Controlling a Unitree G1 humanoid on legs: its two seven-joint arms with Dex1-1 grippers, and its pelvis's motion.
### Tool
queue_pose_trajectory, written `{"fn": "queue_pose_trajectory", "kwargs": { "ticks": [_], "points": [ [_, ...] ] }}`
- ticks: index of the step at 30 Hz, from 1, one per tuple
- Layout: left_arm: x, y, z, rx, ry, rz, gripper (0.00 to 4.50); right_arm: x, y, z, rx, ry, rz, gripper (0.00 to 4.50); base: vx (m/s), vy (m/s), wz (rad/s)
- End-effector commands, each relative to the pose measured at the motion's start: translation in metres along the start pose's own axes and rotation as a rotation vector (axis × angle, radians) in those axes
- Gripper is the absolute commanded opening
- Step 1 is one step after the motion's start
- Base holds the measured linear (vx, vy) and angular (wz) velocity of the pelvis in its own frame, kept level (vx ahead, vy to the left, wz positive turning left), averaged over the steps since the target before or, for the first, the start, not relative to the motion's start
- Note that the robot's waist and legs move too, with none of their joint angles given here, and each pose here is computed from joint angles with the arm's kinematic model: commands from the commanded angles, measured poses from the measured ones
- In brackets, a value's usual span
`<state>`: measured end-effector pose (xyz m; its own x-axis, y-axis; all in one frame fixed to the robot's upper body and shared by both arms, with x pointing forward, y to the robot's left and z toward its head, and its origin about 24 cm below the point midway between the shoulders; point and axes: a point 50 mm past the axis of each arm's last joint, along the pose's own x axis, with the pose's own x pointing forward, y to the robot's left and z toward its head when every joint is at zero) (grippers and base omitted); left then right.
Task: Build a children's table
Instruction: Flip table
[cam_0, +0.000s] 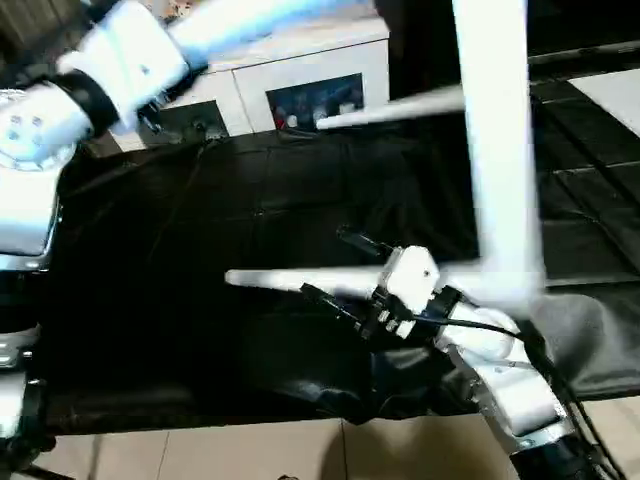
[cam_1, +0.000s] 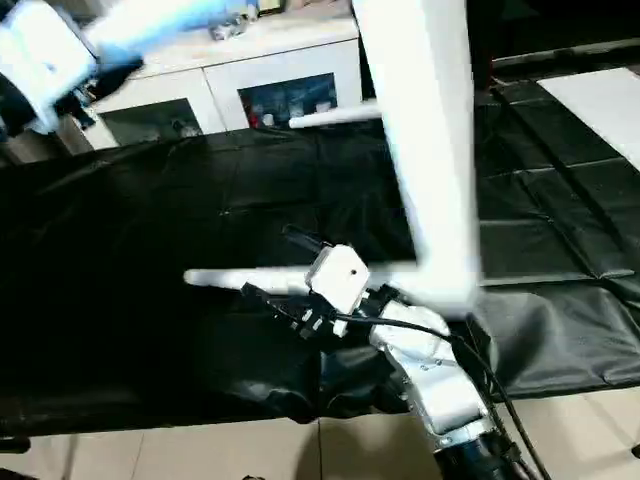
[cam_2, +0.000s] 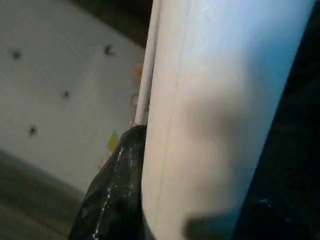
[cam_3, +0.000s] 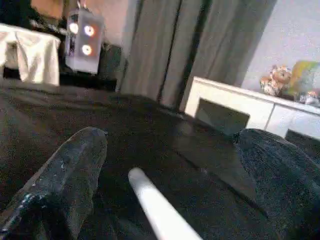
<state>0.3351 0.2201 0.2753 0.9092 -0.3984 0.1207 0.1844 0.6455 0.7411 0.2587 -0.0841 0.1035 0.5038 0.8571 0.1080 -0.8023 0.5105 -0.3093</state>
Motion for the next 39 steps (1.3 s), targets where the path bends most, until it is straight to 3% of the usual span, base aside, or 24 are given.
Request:
{"fn": "queue_pose_trajectory", "kwargs": {
  "ticks": [1,9,11,14,19,23,26,27,28,30,36,39],
  "points": [
    [-0.003,0.003,-0.023,-0.254,0.055,0.049,1.69,0.002,-0.001,0.007,0.010,-0.027,0.009,4.50,0.000,0.000,0.00],
    [-0.010,0.007,-0.033,-0.359,0.074,0.182,1.69,0.003,-0.003,0.009,0.139,-0.075,-0.054,4.50,0.000,0.000,0.00],
    [-0.012,0.004,-0.035,-0.367,0.083,0.193,1.69,0.001,-0.001,0.007,0.196,-0.079,-0.044,4.50,0.000,0.000,0.00],
    [-0.016,-0.002,-0.037,-0.391,0.095,0.213,1.69,-0.008,0.007,0.006,0.353,-0.105,-0.005,4.50,0.000,0.000,0.00],
    [-0.017,-0.008,-0.034,-0.427,0.094,0.230,1.69,-0.024,0.020,0.002,0.445,-0.059,0.095,4.50,0.000,0.000,0.00],
    [-0.019,-0.010,-0.033,-0.431,0.097,0.238,1.69,-0.033,0.014,0.001,0.477,-0.065,-0.001,4.50,0.000,0.000,0.00],
    [-0.020,-0.012,-0.032,-0.432,0.101,0.239,1.69,-0.038,0.005,-0.011,0.466,0.007,-0.098,4.50,0.000,0.000,0.00],
    [-0.020,-0.012,-0.031,-0.433,0.102,0.239,1.69,-0.039,0.001,-0.015,0.460,0.031,-0.143,4.50,0.000,0.000,0.00],
    [-0.021,-0.013,-0.030,-0.433,0.104,0.238,1.68,-0.039,-0.012,-0.025,0.445,0.095,-0.284,4.50,0.000,0.000,0.00],
    [-0.022,-0.014,-0.030,-0.431,0.105,0.235,1.68,-0.039,-0.023,-0.030,0.445,0.128,-0.377,4.50,0.000,0.000,0.00],
    [-0.025,-0.018,-0.026,-0.437,0.097,0.223,1.68,-0.033,-0.049,-0.027,0.451,0.127,-0.527,4.50,0.000,0.000,0.00],
    [-0.026,-0.019,-0.026,-0.439,0.098,0.220,1.68,-0.031,-0.053,-0.027,0.453,0.133,-0.556,4.50,0.000,0.000,0.00]
  ]
}}
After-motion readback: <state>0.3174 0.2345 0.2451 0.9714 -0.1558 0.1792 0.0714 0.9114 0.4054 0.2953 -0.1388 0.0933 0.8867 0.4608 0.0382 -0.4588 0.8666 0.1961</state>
